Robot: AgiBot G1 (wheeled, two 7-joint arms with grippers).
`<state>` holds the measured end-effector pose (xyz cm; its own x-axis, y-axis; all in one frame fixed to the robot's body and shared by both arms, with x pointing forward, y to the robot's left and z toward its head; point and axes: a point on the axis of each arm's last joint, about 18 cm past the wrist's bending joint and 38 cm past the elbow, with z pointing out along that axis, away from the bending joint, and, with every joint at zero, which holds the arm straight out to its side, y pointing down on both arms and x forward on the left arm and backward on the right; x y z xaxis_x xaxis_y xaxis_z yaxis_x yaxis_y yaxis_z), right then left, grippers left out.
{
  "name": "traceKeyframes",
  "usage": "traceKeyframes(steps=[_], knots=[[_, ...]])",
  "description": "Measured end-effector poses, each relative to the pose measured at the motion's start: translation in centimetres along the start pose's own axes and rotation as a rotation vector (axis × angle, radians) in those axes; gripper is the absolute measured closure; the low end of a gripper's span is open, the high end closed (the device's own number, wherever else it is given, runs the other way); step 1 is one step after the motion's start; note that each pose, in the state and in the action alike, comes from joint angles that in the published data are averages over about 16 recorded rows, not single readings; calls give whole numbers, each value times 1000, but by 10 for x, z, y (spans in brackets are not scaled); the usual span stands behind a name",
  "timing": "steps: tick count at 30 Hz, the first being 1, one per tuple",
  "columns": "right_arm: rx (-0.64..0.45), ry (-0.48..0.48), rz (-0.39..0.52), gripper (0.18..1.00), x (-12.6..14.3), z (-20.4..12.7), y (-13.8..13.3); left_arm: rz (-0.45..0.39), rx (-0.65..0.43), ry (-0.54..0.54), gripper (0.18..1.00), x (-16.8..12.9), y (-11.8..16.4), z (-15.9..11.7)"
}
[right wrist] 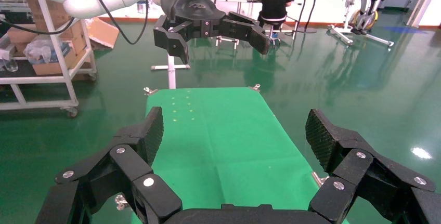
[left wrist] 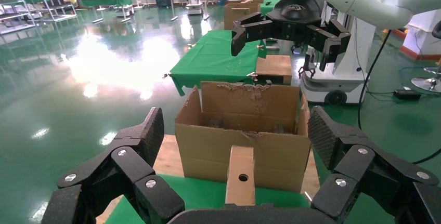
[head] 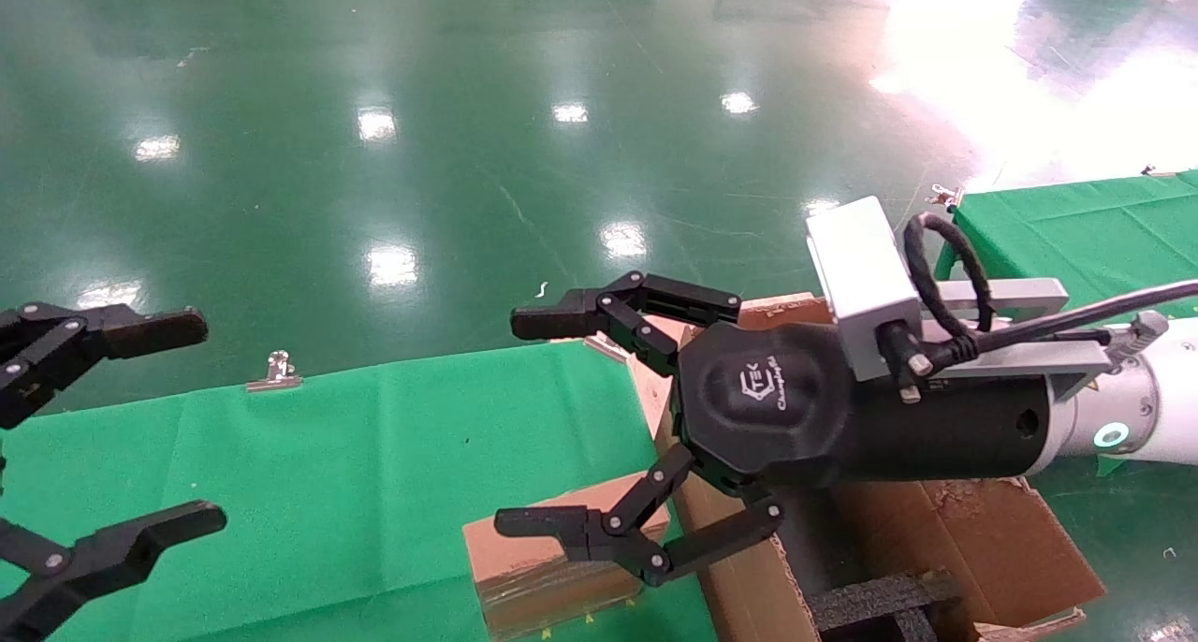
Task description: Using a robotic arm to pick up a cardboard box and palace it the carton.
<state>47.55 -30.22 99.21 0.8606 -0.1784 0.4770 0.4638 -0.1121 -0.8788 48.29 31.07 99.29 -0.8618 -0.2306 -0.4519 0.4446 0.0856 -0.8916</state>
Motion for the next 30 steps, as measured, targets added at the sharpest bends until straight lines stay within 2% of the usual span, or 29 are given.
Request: traceKeyframes(steps=[21,30], knots=[[-8,-2,-1,178,0,0,1,0,0,0,186,0,0,0],[-128,-25,-20,178,0,4,14,0,0,0,226,0,0,0]])
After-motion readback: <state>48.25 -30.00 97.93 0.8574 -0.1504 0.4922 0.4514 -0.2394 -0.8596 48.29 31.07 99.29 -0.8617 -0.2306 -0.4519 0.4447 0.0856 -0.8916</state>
